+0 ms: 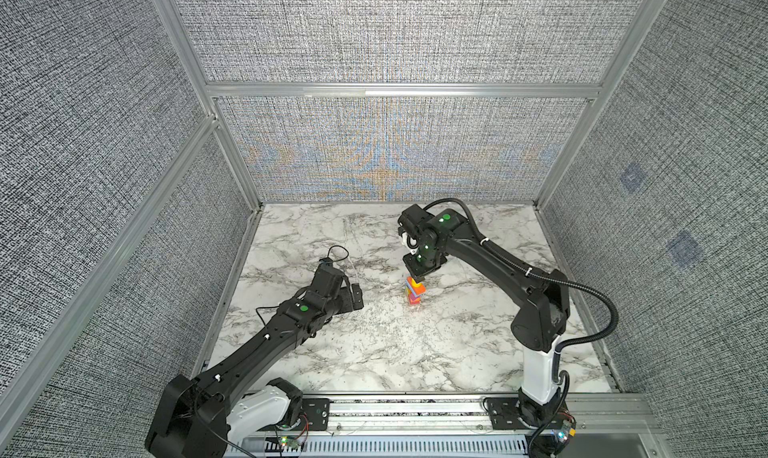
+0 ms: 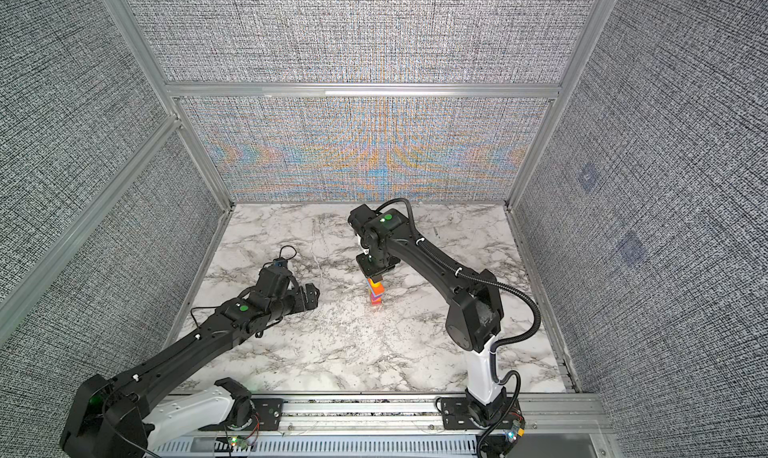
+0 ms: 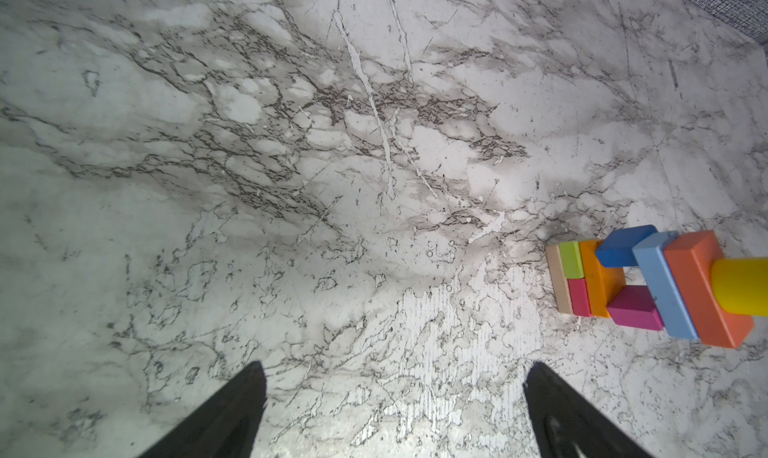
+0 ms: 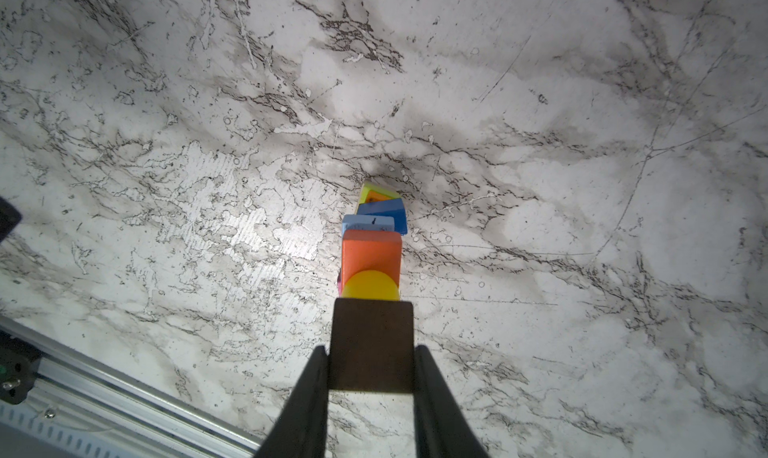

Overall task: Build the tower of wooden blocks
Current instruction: 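Lower the dark brown cube onto the yellow cylinder atop the stack, then open the right gripper and release the dark brown cube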

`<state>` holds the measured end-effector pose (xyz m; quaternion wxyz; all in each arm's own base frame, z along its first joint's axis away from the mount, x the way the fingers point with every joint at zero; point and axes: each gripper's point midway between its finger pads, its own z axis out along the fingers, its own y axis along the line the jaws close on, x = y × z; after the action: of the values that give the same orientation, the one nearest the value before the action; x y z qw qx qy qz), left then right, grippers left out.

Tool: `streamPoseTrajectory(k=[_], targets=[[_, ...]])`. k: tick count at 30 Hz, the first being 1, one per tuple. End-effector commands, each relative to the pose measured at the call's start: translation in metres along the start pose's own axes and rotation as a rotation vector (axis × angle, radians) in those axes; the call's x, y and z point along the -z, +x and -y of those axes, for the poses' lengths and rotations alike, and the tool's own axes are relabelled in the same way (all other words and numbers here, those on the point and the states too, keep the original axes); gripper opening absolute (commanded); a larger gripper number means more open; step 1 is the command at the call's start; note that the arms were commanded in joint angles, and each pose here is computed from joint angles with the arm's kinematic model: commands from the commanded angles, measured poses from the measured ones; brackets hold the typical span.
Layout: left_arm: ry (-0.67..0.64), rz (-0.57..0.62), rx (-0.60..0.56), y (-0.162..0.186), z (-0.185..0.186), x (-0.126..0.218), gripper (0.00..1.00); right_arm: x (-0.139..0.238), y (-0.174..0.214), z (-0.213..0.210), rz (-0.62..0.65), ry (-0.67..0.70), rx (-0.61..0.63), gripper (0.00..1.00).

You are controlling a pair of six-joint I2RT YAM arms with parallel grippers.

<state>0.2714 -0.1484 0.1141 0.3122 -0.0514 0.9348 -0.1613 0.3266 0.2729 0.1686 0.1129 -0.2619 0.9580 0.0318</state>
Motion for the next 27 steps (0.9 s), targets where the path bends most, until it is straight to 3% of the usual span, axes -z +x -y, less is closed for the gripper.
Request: streamPoseTrajectory(k=[1,14,27], targets=[[-0.004,0.02,0.002,-0.005,0.0,0.001,0.99,0.002,0.002,0.001,-0.008,0.009,-0.002,0.29],[-0.008,0.032,-0.008,-0.008,0.0,0.004,0.99,0.003,0.002,0.002,-0.007,0.031,0.011,0.52],[0.001,0.132,-0.051,-0.032,0.004,0.03,0.99,0.029,-0.007,0.001,0.069,0.021,0.018,0.56]])
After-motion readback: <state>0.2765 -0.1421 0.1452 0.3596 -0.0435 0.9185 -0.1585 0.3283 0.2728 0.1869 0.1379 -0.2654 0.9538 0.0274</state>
